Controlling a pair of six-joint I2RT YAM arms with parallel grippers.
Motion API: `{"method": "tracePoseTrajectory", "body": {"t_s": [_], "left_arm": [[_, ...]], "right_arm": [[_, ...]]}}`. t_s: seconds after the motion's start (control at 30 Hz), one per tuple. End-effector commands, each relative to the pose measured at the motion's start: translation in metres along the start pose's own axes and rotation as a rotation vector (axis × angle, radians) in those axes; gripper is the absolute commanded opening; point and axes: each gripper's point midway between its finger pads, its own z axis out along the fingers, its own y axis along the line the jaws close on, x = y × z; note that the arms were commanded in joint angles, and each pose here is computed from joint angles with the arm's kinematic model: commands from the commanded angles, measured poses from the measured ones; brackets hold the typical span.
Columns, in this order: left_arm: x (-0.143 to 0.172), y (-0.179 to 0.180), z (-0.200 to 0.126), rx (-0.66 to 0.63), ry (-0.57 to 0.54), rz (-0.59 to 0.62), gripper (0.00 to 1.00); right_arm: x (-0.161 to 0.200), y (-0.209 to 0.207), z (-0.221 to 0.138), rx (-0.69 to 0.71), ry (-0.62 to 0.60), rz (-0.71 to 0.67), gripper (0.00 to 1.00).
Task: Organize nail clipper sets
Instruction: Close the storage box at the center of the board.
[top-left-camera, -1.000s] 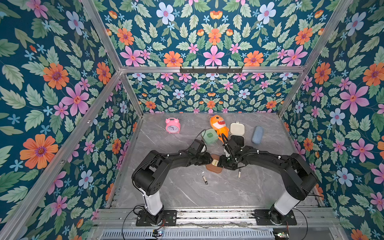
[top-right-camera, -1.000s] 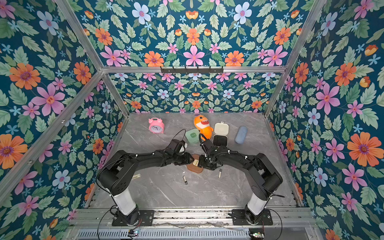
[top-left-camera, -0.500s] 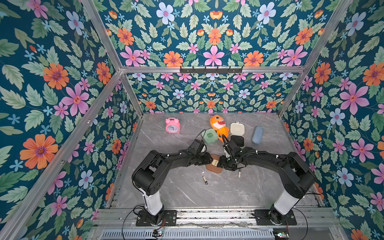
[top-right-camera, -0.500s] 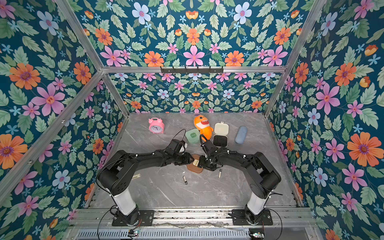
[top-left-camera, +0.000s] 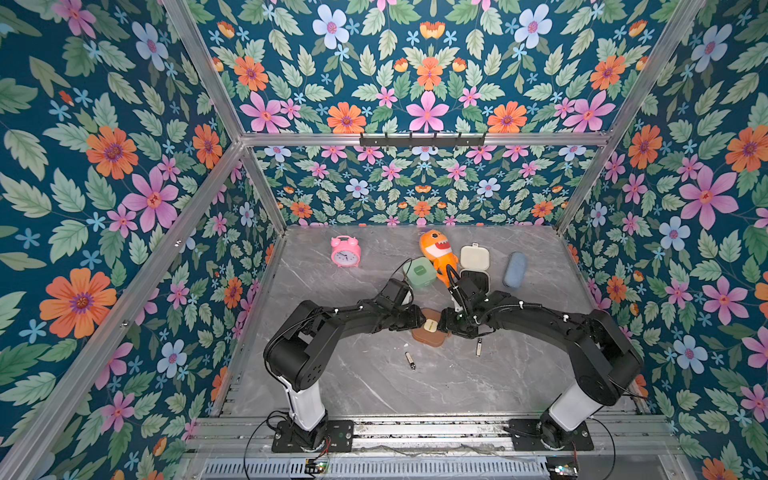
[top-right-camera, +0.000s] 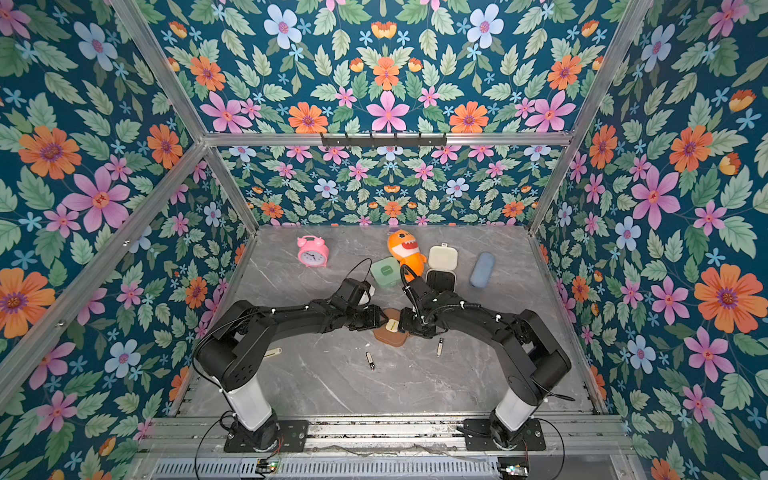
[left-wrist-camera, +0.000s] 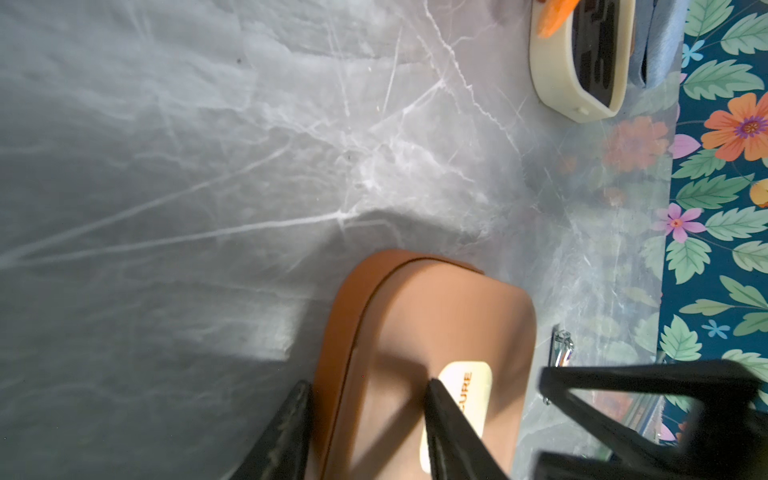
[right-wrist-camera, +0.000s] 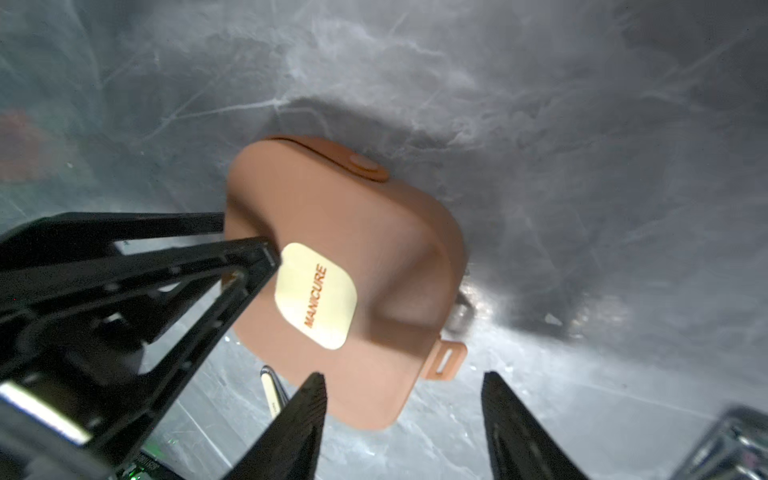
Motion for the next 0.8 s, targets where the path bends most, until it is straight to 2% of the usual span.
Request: {"method": "tracePoseTrajectory", "body": {"t_s": [0.0, 0.77], "left_arm": [[0.052, 0.055, -0.003, -0.228, 0.179, -0.065, 0.46], [0.053, 0.054, -0.003, -0.224, 0.183, -0.068, 0.46]], "right_arm": [[-0.002, 0.007, -0.003, -0.022, 0.000, -0.009, 0.61], [0.007, 0.004, 0.024, -0.054, 0.052, 0.042, 0.62]]}}
